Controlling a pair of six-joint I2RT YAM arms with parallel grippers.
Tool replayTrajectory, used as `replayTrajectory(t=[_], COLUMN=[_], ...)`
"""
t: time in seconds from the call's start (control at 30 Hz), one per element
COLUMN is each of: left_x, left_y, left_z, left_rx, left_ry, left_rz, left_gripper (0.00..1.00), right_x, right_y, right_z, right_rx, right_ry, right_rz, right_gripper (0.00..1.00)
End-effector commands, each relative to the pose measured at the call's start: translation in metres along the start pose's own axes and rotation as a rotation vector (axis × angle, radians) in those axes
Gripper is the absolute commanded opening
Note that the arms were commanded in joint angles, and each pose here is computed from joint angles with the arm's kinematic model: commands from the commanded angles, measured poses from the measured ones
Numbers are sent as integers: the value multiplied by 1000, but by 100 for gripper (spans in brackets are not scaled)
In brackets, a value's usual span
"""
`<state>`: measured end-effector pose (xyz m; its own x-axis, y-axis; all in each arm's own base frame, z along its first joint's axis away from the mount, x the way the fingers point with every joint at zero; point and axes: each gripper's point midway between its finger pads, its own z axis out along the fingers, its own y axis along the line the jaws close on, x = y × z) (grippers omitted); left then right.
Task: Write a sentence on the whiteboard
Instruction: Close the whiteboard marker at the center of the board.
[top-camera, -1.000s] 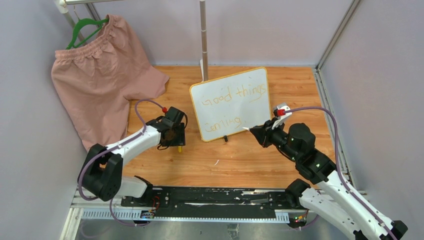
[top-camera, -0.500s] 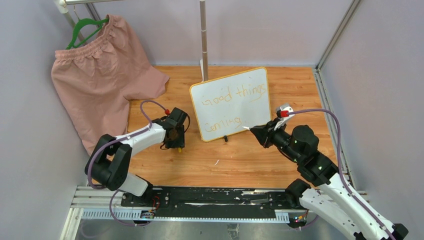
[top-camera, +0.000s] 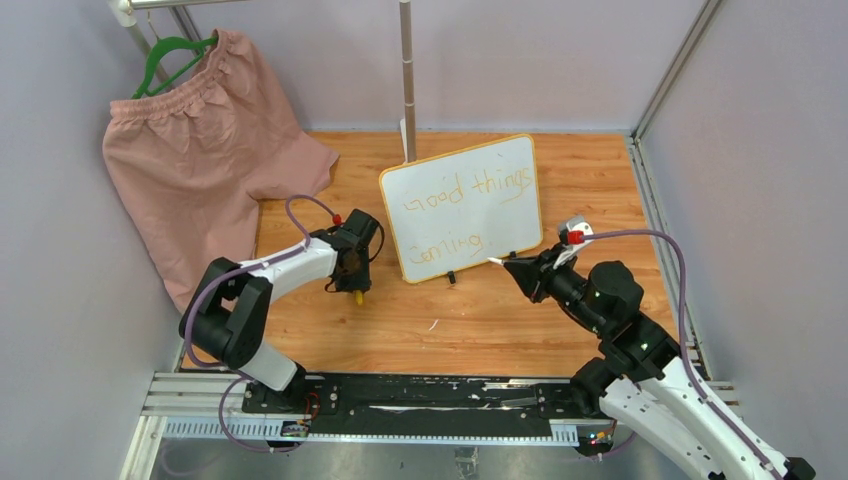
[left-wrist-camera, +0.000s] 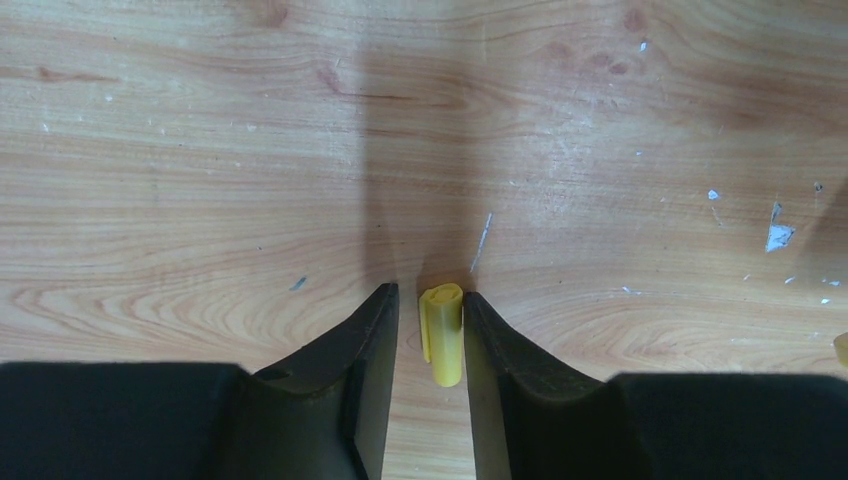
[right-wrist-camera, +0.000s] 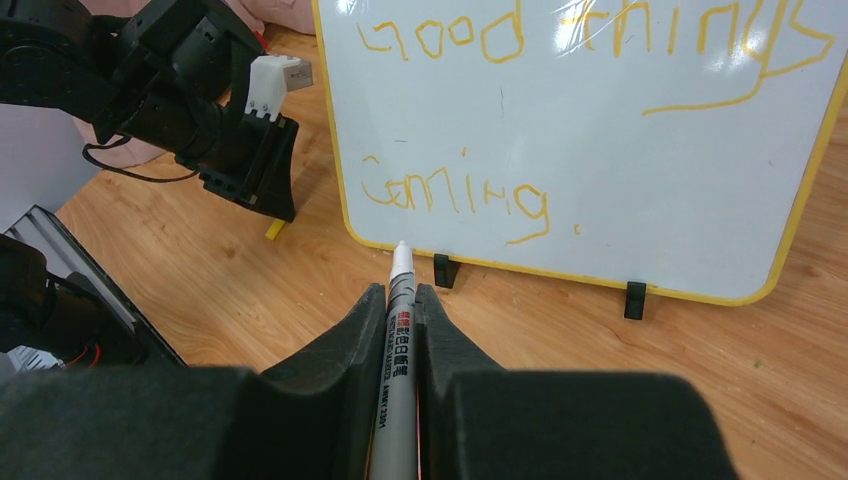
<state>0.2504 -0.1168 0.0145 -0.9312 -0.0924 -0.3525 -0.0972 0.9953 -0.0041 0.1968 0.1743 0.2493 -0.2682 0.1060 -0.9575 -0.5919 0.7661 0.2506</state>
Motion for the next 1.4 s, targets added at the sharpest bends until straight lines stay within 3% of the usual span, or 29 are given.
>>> replayTrajectory(t=[0.0,0.3,0.53,0.93,1.2,1.37], left_x=[-4,12,19,31,33,36], left_y=[-1,3,6,17,13,14], left_z=[3,9,6,2,5,8], left_rx=[-9,-4,-9,-112,-110,-116], left_ry=[-2,22,27,49,65,71], left_rz=[-26,-43,-62,-120,-114,-107], left_gripper=[33,28,39,39,30,13], right_x=[-4,-3,-4,-5,-2,-4], right_y=[-5,-6,-7,-6,-8,-9], right_z=[-3,-7,-10,-13,-16,-19], right_rx=[22,29,33,28,36,42], right_ry=[-39,-44,-51,-58,-64,-67], right_rz=[11,8,15,19,18,14], right_gripper=[0,0,0,0,0,0])
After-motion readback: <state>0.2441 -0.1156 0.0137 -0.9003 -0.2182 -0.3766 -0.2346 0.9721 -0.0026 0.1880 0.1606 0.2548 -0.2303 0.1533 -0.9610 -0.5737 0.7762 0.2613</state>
